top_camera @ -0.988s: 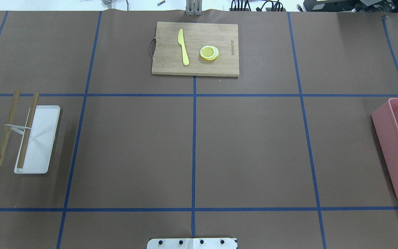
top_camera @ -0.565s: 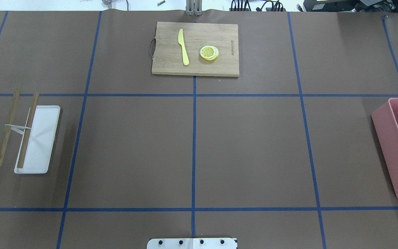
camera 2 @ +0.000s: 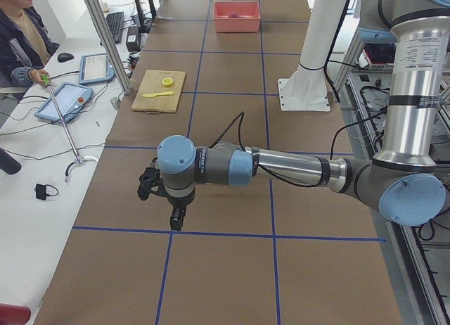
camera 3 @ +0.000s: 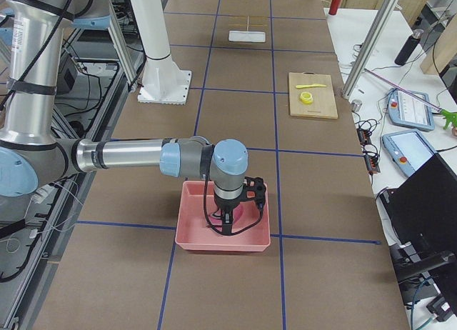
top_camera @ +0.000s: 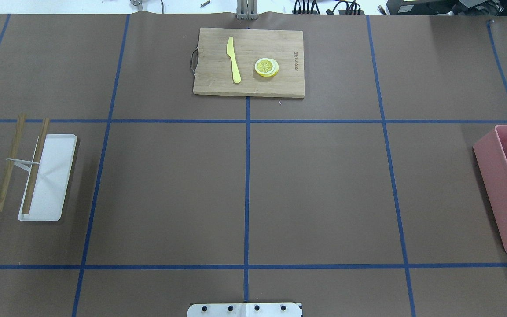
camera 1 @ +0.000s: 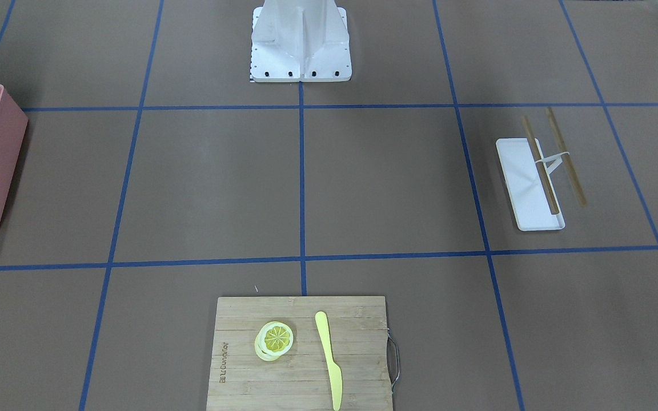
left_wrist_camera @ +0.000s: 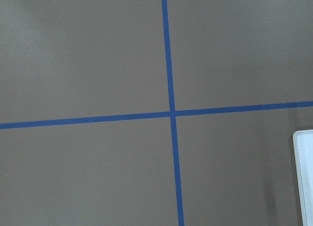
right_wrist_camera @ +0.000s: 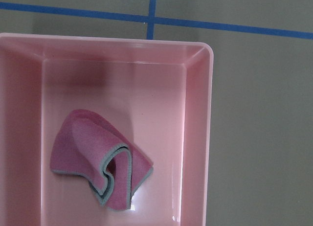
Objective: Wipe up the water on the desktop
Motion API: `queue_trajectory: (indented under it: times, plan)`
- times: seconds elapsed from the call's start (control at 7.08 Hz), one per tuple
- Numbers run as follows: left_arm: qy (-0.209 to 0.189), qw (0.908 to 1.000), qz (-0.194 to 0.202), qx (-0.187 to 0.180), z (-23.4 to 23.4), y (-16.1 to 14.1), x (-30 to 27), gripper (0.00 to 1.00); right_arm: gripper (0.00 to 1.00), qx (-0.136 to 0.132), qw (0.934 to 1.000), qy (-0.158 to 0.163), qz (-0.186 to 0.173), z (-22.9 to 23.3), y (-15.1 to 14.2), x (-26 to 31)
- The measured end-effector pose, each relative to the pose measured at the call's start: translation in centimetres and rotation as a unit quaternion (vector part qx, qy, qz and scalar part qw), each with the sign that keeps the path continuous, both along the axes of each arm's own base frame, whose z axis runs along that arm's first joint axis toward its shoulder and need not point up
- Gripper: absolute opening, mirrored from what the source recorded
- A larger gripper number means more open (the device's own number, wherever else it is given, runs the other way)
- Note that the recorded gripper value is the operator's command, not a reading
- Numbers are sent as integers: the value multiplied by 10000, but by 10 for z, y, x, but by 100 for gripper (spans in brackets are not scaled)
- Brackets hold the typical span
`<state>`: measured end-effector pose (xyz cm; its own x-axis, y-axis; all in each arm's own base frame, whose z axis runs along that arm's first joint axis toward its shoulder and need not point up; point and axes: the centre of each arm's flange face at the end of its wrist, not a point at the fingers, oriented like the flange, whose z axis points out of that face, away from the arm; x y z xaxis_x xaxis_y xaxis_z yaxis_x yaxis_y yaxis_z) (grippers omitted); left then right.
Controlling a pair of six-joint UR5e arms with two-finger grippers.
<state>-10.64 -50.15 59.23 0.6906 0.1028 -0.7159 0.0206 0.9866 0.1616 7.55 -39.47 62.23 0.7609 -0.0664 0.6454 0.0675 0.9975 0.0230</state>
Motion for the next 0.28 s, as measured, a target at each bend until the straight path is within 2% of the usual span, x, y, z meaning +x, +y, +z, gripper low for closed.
queue_trajectory:
  times: [0.28]
  plan:
    - [-8,10000,1,55,5,2,0,98,100,82,10000,-12,16,-9,-1,0]
